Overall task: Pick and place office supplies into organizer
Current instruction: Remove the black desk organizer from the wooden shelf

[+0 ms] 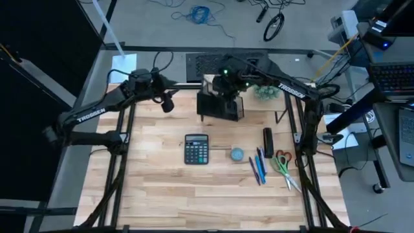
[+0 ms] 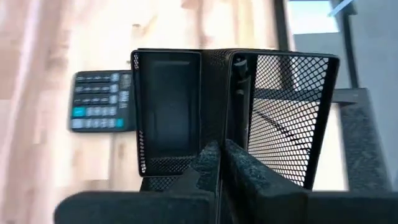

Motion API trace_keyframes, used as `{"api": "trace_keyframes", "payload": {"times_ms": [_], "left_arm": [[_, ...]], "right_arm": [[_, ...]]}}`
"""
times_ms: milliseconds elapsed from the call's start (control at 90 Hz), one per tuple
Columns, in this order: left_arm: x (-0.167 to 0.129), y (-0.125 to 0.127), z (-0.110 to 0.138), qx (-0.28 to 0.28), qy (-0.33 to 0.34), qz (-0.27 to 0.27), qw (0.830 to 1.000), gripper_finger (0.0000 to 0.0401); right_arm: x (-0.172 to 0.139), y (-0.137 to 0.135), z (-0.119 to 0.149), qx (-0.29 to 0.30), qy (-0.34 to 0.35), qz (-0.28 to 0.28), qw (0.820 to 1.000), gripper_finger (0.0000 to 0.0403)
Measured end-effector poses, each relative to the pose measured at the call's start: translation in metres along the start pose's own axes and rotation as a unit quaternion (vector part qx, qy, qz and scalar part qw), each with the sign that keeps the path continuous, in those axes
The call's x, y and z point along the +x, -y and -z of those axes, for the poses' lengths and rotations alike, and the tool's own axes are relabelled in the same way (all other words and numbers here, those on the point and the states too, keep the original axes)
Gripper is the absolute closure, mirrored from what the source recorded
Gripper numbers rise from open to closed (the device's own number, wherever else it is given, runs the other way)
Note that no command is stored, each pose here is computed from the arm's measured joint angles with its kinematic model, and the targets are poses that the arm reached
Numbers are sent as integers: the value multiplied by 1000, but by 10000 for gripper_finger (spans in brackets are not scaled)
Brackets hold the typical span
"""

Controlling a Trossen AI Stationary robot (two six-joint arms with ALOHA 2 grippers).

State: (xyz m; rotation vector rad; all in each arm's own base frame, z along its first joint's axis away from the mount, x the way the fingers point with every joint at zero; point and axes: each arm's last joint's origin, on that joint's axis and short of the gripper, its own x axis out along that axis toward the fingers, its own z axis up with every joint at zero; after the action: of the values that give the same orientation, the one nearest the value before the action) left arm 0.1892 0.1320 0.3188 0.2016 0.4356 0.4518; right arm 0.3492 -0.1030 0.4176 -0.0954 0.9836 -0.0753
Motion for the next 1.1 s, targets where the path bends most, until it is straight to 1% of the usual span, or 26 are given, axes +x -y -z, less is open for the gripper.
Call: {"api": "trace_keyframes", "payload": {"times_ms": [122,244,356,444,544,611,778,922,1100], "left_arm": [[-5,1,0,-11,-2,2,1000,266],[-6,1,0,-17,-5,3,1000,266],[-6,2,1,-25,-10,6,1000,266],[-6,4,0,-23,-6,10,1000,266],[-6,7,-2,-20,-2,15,1000,266],[-6,9,-3,-19,2,19,1000,266],[-6,12,-4,-16,3,24,1000,266],[-6,12,-4,-16,3,25,1000,266],[-5,12,-4,-15,3,25,1000,266]], "right_arm": [[1,-22,-2,8,-18,-21,1000,403],[10,-42,-2,12,-35,-37,999,403],[26,-57,2,11,-61,-47,997,403],[44,-65,10,3,-100,-33,994,403],[66,-69,22,-6,-141,-15,990,403],[79,-70,30,-5,-158,-17,987,403],[101,-72,42,-7,-175,-20,984,403],[102,-72,46,-7,-185,-21,983,403],[86,-69,44,10,-163,-15,986,403]]}}
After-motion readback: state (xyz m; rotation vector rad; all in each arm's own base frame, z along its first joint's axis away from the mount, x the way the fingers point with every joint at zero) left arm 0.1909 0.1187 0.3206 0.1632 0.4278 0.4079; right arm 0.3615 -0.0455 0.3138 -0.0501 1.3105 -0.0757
